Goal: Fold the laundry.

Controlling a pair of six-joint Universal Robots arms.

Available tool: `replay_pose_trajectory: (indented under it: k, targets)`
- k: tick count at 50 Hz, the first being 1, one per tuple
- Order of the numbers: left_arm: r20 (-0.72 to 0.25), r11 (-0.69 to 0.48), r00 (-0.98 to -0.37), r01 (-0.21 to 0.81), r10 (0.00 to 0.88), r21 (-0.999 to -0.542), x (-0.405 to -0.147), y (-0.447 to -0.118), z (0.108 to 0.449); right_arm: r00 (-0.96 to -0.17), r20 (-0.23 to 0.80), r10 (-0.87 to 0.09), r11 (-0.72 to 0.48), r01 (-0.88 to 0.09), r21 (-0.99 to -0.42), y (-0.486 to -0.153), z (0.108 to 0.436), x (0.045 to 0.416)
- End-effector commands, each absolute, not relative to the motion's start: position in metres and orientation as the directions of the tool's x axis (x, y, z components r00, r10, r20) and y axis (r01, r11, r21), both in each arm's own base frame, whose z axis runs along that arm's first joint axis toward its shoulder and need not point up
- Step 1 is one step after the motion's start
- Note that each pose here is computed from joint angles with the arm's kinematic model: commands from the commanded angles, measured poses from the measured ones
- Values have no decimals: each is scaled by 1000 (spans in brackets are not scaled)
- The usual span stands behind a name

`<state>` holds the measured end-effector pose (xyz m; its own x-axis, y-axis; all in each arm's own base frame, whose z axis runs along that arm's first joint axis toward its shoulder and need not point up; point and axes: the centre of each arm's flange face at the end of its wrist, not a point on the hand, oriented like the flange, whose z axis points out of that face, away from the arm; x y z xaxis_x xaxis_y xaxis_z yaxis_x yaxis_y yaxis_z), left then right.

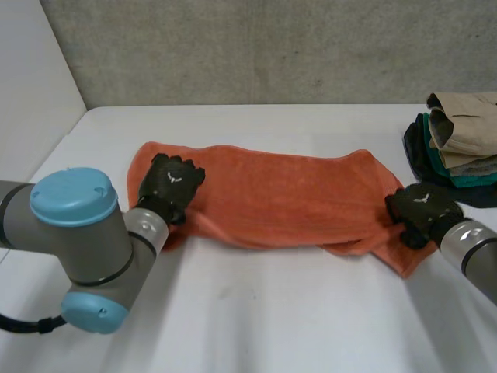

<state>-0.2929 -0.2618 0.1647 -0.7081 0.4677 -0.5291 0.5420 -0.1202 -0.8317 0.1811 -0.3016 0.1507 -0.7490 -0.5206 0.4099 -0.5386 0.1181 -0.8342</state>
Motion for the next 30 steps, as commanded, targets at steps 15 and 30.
replay_pose_trajectory:
  k: [15,30]
  targets:
    - [-234,240,-868,364,437,-900,-223,-239,168,-790,406,-460,164,-525,-835,-313,151,171]
    - [-195,274,-825,385,531,-881,-226,-217,143,-784,394,-479,167,-522,-836,-309,148,174]
